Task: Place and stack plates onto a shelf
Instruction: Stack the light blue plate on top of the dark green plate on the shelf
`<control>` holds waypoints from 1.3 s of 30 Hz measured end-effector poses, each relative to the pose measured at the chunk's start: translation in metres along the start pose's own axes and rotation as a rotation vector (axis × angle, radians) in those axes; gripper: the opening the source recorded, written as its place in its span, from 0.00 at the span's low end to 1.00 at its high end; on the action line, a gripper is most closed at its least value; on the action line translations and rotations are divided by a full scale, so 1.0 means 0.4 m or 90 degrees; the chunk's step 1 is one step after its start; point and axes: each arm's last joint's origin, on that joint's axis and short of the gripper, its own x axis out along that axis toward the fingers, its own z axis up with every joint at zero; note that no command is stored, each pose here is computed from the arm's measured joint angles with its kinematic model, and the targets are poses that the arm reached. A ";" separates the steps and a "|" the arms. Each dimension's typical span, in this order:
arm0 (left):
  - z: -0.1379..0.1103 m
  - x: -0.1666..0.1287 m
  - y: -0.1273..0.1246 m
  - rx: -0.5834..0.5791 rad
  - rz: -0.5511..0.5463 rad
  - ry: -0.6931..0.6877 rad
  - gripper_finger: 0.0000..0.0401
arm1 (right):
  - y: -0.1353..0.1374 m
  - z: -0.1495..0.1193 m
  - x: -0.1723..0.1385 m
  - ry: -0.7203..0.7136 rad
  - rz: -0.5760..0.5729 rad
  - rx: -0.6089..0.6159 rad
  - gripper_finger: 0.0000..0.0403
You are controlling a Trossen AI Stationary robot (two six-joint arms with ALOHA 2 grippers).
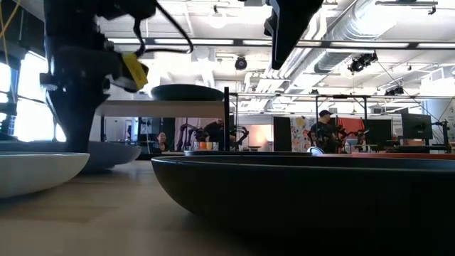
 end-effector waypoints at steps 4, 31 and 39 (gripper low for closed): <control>-0.002 -0.038 -0.018 0.052 0.011 0.008 0.01 | -0.002 0.003 0.000 -0.006 0.001 -0.021 0.31; -0.138 -0.217 -0.074 0.301 0.153 0.023 0.00 | -0.008 0.019 0.000 -0.044 0.002 0.027 0.31; -0.138 -0.260 -0.069 0.332 0.193 0.012 0.00 | -0.037 0.035 0.002 -0.069 0.002 0.056 0.31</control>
